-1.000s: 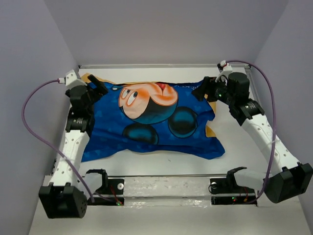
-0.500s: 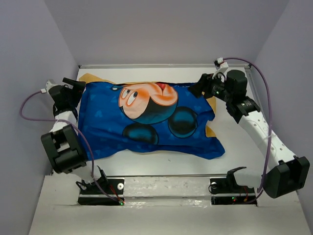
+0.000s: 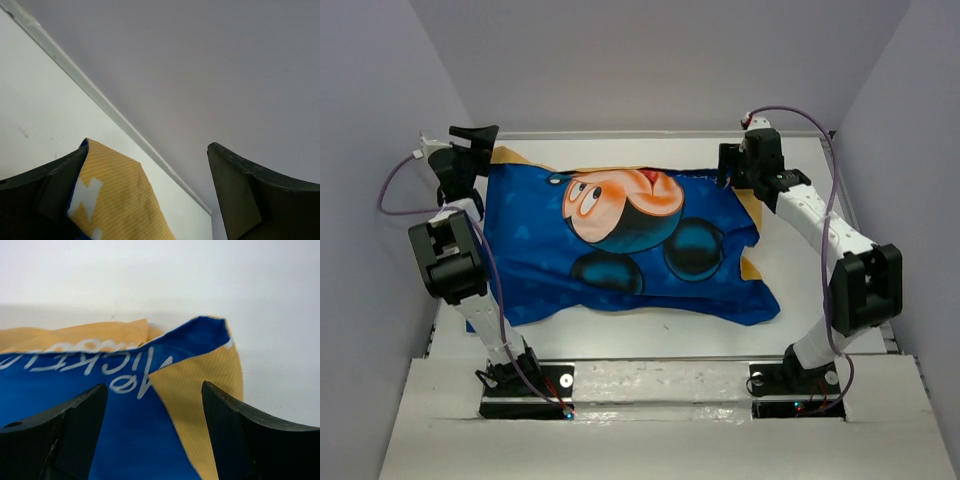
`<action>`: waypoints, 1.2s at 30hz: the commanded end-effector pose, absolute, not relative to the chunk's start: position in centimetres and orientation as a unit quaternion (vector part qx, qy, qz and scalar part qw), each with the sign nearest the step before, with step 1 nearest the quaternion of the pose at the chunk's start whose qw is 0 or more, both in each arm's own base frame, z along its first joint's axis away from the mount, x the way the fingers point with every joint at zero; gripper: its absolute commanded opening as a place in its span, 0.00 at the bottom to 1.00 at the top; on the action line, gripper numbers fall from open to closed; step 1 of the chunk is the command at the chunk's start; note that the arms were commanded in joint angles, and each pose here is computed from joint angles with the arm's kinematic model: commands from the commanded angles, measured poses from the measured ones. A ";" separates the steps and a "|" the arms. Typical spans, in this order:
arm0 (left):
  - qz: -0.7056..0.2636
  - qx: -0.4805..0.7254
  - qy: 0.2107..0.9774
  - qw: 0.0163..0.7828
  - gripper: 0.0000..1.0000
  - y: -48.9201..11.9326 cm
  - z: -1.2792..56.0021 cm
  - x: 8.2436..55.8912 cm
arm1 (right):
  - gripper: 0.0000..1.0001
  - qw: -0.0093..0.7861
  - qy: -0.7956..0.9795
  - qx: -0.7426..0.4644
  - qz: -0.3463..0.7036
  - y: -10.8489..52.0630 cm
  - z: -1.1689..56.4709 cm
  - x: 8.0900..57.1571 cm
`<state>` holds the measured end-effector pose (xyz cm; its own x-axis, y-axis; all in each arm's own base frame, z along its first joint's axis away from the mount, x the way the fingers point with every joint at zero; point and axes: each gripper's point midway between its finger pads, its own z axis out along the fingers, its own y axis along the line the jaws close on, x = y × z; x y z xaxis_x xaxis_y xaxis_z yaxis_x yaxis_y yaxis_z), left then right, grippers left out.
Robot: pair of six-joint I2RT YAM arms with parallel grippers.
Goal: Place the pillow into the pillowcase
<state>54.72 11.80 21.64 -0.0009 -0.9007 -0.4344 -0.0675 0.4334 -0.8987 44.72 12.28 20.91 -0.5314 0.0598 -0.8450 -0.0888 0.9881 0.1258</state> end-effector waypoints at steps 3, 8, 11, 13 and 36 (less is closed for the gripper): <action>-0.421 -0.364 0.532 0.638 0.99 11.7 27.6 58.7 | 0.89 0.502 0.859 0.027 -0.098 6.8 22.1 48.2; -0.421 -0.360 0.531 0.641 0.99 12.4 27.4 63.1 | 0.92 0.481 0.865 0.041 -0.138 3.8 19.9 51.8; -0.395 -0.361 0.553 0.639 0.99 13.4 26.8 65.0 | 0.88 0.472 0.871 0.063 -0.126 0.9 18.8 53.6; -0.364 -0.350 0.567 0.650 0.99 14.2 27.0 65.6 | 0.85 0.474 0.868 0.075 -0.130 -0.4 18.8 54.9; -0.119 -0.224 0.625 0.738 0.99 9.7 42.5 54.1 | 0.98 0.443 0.895 -0.027 0.035 8.4 18.0 47.9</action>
